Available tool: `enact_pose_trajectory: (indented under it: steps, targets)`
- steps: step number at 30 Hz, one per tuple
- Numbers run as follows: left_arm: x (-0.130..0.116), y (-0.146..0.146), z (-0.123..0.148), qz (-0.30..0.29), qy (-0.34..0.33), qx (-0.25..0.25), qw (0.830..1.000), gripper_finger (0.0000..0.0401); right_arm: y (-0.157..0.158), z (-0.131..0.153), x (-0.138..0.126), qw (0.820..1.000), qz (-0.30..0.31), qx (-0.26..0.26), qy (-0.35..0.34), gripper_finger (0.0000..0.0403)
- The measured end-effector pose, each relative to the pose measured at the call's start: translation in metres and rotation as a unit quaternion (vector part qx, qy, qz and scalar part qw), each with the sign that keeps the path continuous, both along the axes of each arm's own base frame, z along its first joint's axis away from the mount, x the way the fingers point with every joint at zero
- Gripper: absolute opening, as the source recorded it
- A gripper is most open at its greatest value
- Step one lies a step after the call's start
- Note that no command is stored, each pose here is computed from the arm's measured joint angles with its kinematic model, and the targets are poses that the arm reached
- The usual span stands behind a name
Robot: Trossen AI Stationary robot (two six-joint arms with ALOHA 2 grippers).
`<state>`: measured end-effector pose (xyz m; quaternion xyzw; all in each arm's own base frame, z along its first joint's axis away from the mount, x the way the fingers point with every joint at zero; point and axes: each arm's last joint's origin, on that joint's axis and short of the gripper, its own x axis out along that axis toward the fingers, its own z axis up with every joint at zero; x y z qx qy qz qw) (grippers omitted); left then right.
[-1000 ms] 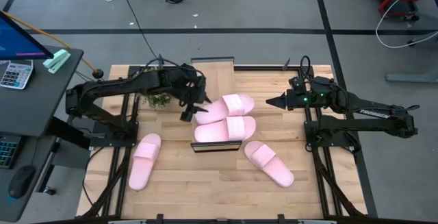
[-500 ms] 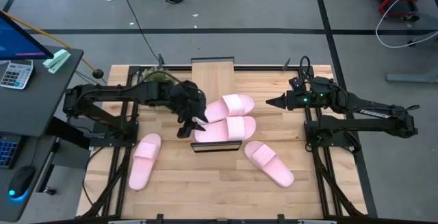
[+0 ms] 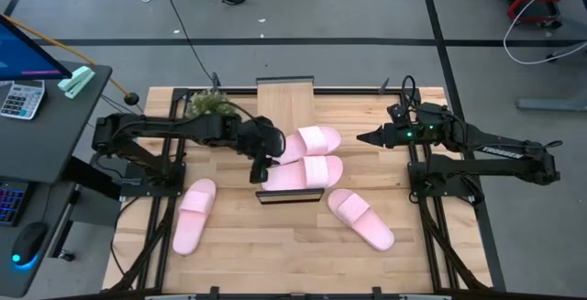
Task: Pick and place slides into the shelf
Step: Put the pink slide on the shelf
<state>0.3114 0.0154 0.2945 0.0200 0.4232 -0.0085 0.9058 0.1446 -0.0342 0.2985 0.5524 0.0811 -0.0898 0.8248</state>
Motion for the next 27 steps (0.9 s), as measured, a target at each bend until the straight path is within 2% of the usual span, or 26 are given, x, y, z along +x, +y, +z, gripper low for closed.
enact_pose_trajectory:
  steps: [10, 27]
  targets:
    - [0.001, -0.014, -0.005, 0.019, 0.020, 0.062, 0.998, 0.0102, 0.000, 0.000, 0.000, 1.000, 0.004, -0.002, 0.001, 0.0120]
    - [-0.004, -0.015, 0.004, 0.020, 0.008, 0.066, 0.998, 0.0116, 0.001, 0.000, -0.001, 1.000, 0.021, 0.004, 0.000, 0.0120]
